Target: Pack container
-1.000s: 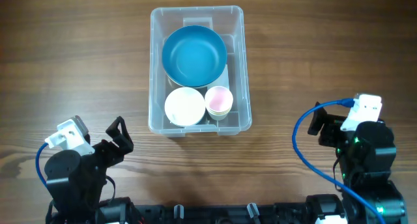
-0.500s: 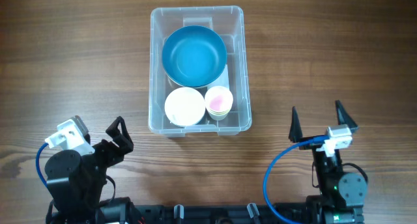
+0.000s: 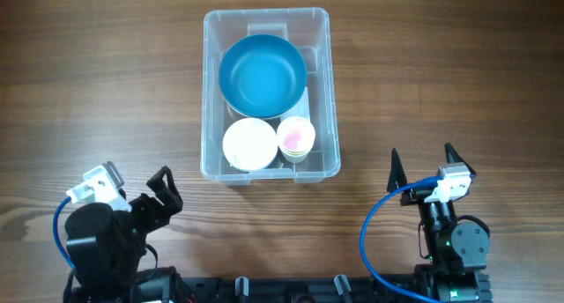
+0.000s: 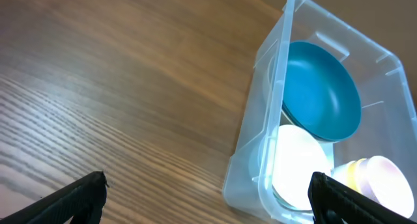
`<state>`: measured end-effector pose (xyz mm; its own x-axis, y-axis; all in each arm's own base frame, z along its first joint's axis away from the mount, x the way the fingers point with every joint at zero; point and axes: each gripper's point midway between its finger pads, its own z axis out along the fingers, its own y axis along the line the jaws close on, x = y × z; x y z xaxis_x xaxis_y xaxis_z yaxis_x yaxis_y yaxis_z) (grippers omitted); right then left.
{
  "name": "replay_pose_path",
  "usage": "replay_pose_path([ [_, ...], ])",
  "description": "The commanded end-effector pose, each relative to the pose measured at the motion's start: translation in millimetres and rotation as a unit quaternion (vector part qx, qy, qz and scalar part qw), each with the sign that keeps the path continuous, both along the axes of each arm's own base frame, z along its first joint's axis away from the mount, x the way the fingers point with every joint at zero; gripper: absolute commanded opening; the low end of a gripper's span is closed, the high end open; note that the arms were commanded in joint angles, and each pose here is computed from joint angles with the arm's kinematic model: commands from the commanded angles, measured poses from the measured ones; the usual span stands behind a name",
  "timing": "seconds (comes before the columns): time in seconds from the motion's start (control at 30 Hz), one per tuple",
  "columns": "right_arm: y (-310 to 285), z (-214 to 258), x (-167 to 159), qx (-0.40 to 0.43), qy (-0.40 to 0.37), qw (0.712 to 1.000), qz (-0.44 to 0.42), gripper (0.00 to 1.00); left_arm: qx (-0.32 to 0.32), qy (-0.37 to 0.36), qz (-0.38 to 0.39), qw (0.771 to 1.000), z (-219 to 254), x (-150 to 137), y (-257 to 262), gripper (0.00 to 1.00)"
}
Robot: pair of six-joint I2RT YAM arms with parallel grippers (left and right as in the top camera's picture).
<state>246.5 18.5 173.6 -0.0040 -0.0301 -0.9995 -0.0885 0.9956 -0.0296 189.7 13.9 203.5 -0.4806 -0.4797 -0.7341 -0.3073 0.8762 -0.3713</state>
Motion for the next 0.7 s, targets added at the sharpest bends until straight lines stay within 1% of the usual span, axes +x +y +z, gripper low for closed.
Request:
replay_pose_path([
  [0.0, 3.7, 2.6, -1.0, -0.015, -0.008, 1.0, 0.012, 1.0, -0.003, 0.009, 0.006, 1.0, -5.2, -3.7, 0.9, 1.0],
  [0.67, 4.8, 1.7, -0.8, -0.023, -0.006, 1.0, 0.015, 1.0, -0.003, 0.009, 0.006, 1.0, -5.2, -3.7, 0.9, 1.0],
])
